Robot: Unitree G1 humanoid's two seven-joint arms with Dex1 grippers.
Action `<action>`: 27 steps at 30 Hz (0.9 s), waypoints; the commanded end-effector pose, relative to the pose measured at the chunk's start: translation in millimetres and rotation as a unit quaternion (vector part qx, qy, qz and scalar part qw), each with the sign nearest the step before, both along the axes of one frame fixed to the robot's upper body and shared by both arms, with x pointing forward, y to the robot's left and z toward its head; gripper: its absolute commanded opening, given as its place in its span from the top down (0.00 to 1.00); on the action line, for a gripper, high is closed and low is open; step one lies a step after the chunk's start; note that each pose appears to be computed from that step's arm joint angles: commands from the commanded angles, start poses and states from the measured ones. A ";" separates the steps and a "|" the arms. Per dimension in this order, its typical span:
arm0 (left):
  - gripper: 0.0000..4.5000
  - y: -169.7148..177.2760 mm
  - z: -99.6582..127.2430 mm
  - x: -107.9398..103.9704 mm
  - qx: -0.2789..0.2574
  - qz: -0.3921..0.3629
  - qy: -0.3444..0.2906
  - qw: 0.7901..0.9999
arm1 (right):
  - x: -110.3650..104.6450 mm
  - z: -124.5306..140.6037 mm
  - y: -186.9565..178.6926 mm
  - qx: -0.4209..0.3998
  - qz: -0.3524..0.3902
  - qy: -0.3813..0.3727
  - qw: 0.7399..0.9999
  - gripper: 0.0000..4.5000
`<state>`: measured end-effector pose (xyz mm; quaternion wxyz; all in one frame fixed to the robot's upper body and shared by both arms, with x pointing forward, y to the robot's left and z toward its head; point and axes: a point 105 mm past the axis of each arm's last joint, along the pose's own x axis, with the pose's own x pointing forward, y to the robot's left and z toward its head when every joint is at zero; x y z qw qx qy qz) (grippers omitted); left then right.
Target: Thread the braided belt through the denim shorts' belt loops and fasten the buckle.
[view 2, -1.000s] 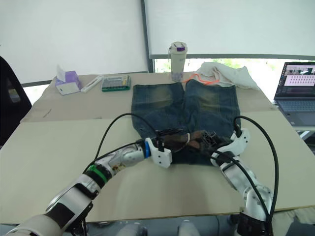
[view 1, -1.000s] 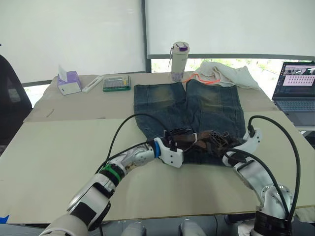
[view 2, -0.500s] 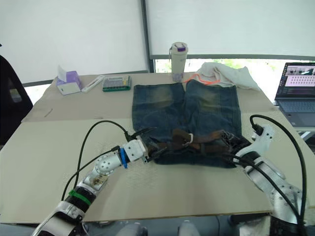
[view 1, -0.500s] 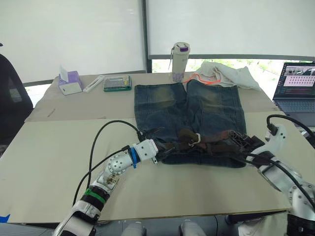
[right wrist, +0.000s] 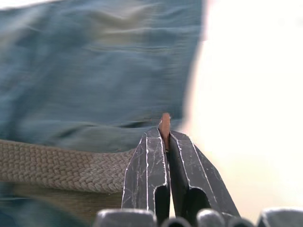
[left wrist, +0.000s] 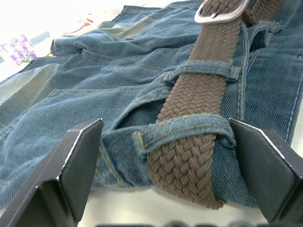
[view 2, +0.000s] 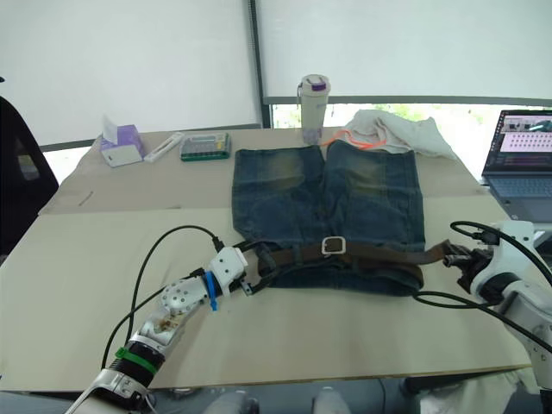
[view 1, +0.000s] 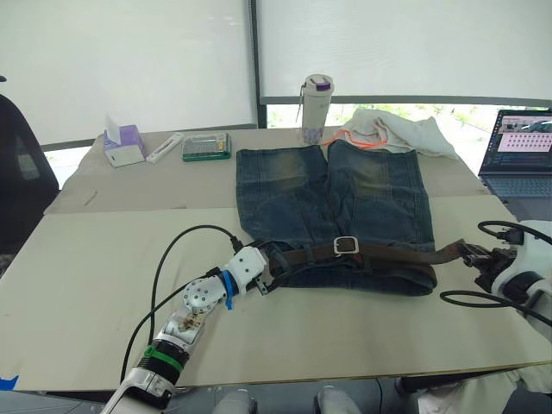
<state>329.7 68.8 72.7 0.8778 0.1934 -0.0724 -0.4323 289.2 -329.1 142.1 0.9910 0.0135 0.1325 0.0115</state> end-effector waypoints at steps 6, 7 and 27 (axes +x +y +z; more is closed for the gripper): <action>0.01 14.6 1.7 -0.7 -0.009 0.026 -0.001 1.000 | -2.1 25.6 -13.1 -0.018 -0.014 -0.052 0.998 1.00; 0.01 15.5 5.9 -3.0 -0.023 0.024 -0.001 0.999 | -0.4 30.4 -7.4 0.017 -0.010 -0.069 0.997 1.00; 0.00 97.8 9.4 -65.5 0.025 0.032 0.130 0.991 | -79.7 -53.1 -11.9 -0.119 0.278 -0.007 0.953 0.01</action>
